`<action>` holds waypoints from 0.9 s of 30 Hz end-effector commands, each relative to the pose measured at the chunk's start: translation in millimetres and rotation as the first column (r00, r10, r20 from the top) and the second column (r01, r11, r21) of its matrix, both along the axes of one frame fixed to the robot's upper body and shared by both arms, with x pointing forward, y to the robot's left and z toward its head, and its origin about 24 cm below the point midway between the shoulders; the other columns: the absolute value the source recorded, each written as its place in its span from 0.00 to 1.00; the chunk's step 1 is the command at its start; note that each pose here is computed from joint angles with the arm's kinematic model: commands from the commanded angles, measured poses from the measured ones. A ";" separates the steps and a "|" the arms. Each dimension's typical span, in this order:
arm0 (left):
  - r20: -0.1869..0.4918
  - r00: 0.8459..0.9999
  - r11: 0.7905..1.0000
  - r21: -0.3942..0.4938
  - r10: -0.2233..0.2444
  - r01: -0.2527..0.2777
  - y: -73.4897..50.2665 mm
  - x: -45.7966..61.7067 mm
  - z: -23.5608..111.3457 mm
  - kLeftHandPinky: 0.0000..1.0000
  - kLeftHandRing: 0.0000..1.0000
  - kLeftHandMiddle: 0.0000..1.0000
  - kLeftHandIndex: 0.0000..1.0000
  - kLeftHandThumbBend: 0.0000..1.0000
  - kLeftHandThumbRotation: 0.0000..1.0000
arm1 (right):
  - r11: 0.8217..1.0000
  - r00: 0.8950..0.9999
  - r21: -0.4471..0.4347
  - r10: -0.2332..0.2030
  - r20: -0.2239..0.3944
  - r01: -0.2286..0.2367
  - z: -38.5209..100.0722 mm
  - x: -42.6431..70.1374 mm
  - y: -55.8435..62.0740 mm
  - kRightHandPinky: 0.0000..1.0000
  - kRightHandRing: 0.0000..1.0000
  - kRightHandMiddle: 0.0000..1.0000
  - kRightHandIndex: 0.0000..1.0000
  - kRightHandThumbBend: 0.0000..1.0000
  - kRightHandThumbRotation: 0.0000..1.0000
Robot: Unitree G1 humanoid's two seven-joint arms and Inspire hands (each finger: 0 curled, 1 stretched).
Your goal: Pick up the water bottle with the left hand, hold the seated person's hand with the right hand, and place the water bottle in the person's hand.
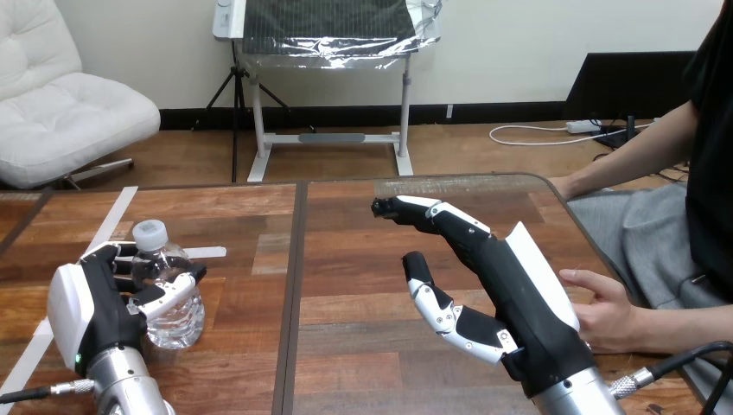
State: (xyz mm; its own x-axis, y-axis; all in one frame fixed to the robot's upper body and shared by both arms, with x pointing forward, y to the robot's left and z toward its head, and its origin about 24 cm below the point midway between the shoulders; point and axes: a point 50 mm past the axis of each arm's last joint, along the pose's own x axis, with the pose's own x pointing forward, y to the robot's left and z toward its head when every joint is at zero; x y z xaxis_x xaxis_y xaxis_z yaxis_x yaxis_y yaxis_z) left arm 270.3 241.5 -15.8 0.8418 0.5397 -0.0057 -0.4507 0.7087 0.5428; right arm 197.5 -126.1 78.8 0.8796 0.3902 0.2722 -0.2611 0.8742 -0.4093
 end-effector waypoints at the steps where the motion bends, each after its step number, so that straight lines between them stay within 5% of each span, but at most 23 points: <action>1: 0.075 0.997 0.999 0.037 -0.029 0.026 -3.7 15.4 17.6 0.42 0.43 0.46 0.50 0.66 0.00 | 1.000 0.996 0.020 -0.012 0.092 0.010 19.6 6.5 -0.9 0.88 0.84 0.81 0.78 0.03 0.00; 22: 0.180 0.982 0.997 -0.048 -0.054 0.064 -11.4 10.5 23.0 0.43 0.44 0.47 0.51 0.65 0.00 | 1.000 0.995 0.018 -0.016 0.100 0.014 20.2 6.7 -1.7 0.88 0.84 0.81 0.78 0.03 0.00; 27: 0.230 0.970 0.990 -0.098 -0.075 0.100 -16.0 8.0 24.5 0.43 0.44 0.47 0.51 0.64 0.00 | 1.000 0.995 0.028 -0.015 0.101 0.012 20.0 6.8 -1.7 0.81 0.81 0.80 0.78 0.03 0.00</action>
State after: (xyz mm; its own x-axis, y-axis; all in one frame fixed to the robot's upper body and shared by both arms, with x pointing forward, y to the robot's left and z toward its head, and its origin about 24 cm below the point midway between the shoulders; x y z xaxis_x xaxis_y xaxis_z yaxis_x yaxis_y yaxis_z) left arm 264.5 236.2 -17.5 0.8564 0.5163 0.0094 -0.4611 0.7564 0.4639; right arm 197.7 -126.4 78.6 0.8812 0.3888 0.2689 -0.2608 0.8742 -0.4097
